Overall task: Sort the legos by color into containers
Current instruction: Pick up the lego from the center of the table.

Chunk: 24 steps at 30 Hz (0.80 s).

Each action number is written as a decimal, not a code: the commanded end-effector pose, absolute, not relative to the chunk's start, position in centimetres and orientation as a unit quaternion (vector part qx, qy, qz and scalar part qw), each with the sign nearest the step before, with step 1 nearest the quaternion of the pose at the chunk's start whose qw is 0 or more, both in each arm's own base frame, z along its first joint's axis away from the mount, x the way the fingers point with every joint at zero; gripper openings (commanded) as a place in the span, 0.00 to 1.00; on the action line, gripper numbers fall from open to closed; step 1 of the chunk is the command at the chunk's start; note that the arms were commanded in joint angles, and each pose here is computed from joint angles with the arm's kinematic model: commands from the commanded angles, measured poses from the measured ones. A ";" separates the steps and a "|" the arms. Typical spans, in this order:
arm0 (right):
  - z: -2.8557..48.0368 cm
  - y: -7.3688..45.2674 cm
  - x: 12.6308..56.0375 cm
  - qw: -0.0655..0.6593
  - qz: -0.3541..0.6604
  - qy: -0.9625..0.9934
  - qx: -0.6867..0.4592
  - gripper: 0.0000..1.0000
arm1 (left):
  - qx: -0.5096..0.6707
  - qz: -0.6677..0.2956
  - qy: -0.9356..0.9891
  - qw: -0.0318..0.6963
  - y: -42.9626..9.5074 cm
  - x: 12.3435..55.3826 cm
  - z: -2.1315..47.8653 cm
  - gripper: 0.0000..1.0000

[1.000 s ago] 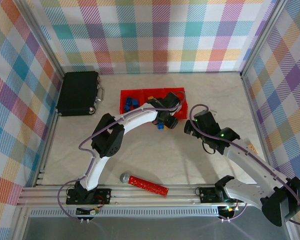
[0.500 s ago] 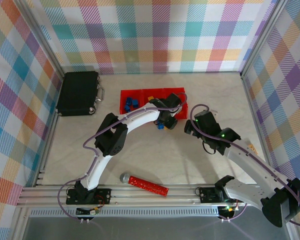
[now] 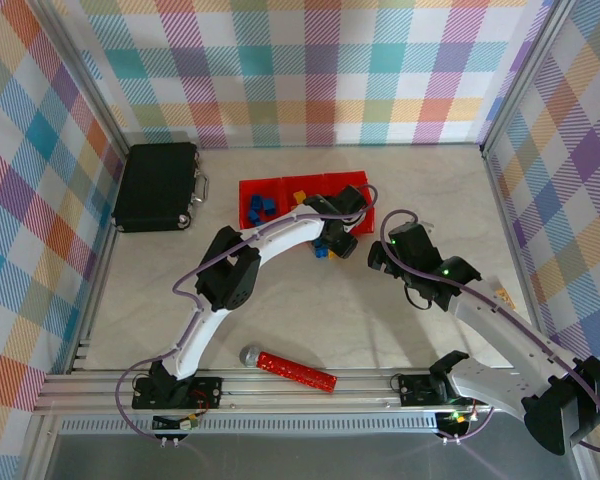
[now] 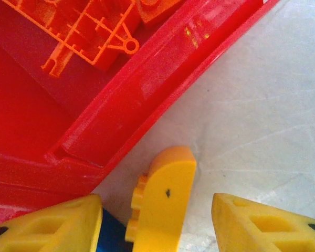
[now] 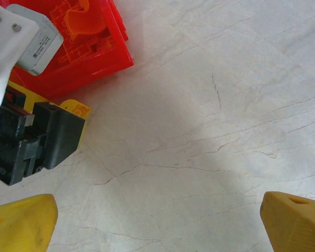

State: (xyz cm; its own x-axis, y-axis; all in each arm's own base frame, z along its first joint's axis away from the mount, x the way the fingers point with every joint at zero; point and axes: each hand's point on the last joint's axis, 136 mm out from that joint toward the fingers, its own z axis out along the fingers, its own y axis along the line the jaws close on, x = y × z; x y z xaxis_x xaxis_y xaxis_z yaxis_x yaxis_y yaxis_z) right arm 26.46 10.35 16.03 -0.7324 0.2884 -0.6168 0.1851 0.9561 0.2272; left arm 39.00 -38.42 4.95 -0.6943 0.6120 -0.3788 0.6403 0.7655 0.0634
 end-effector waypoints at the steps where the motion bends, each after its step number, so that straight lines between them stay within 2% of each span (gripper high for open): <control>1: 15.8 10.4 26.1 0.338 0.085 0.928 0.133 0.99 | 0.348 -0.004 0.922 0.172 -37.5 38.6 3.5 0.57; 7: 15.7 10.2 25.9 0.339 0.084 0.928 0.134 0.99 | 0.347 0.001 0.923 0.169 -37.4 38.5 3.2 0.55; 19: 16.1 10.2 26.1 0.344 0.083 0.926 0.131 0.99 | 0.352 -0.003 0.922 0.161 -37.7 37.8 3.1 0.41; 24: 16.3 10.3 26.2 0.346 0.085 0.925 0.130 0.99 | 0.354 -0.004 0.922 0.159 -37.9 37.4 3.3 0.41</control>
State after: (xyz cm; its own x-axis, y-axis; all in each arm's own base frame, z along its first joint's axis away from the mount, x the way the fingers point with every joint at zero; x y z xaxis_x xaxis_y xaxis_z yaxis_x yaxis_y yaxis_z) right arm 26.15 10.30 15.75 -0.7359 0.2908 -0.6115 0.1844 0.9550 0.2322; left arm 39.28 -37.74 4.41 -0.6950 0.6215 -0.3616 0.6296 0.7689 0.1114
